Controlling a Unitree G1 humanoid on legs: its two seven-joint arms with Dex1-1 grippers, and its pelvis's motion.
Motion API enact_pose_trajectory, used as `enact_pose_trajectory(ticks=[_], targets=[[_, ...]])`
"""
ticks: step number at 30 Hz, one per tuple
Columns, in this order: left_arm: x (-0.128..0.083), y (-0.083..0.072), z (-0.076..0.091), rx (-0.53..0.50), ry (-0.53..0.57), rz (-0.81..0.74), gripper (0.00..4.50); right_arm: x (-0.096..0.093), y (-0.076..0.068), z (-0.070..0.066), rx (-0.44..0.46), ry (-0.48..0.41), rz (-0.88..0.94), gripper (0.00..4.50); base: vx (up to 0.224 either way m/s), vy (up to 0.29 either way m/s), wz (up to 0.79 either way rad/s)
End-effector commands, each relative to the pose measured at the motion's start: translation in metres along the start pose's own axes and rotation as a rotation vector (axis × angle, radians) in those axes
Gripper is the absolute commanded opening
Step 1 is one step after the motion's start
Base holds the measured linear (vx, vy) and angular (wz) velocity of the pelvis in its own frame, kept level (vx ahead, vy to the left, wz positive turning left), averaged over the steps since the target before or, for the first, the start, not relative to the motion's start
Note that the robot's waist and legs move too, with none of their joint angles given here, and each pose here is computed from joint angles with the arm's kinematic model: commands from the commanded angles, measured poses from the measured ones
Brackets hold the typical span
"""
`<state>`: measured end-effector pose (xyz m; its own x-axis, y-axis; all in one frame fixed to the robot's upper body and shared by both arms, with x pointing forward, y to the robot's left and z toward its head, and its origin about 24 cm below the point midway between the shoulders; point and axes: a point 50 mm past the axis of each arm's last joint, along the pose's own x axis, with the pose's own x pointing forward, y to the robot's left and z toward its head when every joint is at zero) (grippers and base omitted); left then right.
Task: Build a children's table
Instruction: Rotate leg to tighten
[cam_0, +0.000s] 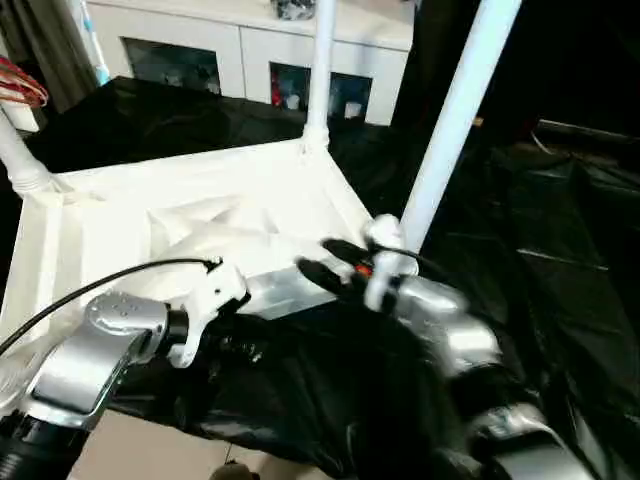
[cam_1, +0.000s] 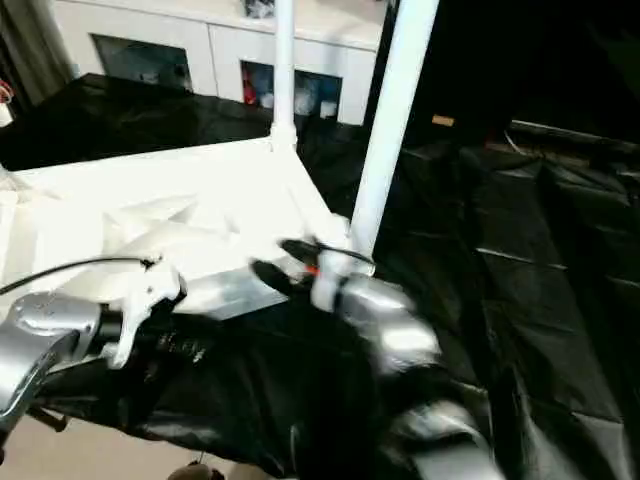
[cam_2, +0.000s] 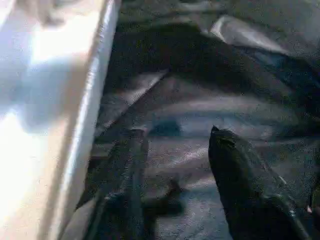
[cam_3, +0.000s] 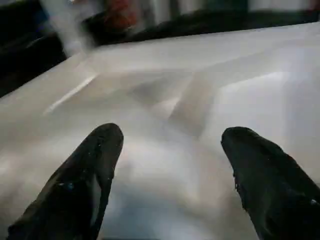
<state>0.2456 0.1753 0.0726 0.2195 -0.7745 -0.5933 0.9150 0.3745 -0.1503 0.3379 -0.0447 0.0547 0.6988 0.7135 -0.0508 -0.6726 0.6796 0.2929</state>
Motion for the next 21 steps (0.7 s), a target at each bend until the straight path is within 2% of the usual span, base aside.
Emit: enact_pose_trajectory(ticks=[1,2,4,5,7,10,13,14,16,17,18,21], targets=[[0.0,-0.003,0.001,0.02,0.032,0.009,2.65,0.004,-0.015,0.006,0.061,-0.055,-0.205,3.62,0.0,0.0,0.0],[0.0,-0.003,-0.001,0.024,0.049,0.018,2.71,0.006,-0.022,0.007,0.1,-0.068,-0.326,3.62,0.0,0.0,0.0],[0.0,-0.002,-0.002,0.035,0.064,0.032,2.8,0.006,-0.028,0.007,0.134,-0.072,-0.41,3.62,0.0,0.0,0.0],[0.0,-0.002,-0.002,0.038,0.068,0.036,3.01,0.005,-0.029,0.007,0.141,-0.073,-0.428,3.62,0.0,0.0,0.0],[0.0,-0.001,-0.003,0.043,0.074,0.043,3.07,0.004,-0.032,0.007,0.152,-0.074,-0.457,3.62,0.0,0.0,0.0],[-0.001,0.004,-0.002,0.078,0.08,0.104,3.3,-0.007,-0.053,0.009,0.199,-0.098,-0.619,3.62,0.0,0.0,0.0],[-0.001,0.006,-0.002,0.086,0.082,0.117,3.51,-0.011,-0.06,0.011,0.208,-0.109,-0.666,3.62,0.0,0.0,0.0],[-0.003,0.008,-0.001,0.097,0.081,0.133,3.61,-0.02,-0.072,0.014,0.225,-0.132,-0.75,3.62,0.0,0.0,0.0],[-0.003,0.008,-0.001,0.097,0.081,0.133,3.73,-0.02,-0.072,0.014,0.225,-0.132,-0.75,3.62,0.0,0.0,0.0],[-0.004,0.01,0.0,0.11,0.077,0.154,3.9,-0.031,-0.086,0.019,0.236,-0.159,-0.825,3.62,0.0,0.0,0.0],[-0.004,0.011,0.001,0.115,0.076,0.159,3.96,-0.037,-0.092,0.022,0.237,-0.176,-0.853,3.62,0.0,0.0,0.0],[-0.004,0.012,0.001,0.124,0.074,0.166,4.14,-0.045,-0.101,0.026,0.234,-0.196,-0.89,3.62,0.0,0.0,0.0]])
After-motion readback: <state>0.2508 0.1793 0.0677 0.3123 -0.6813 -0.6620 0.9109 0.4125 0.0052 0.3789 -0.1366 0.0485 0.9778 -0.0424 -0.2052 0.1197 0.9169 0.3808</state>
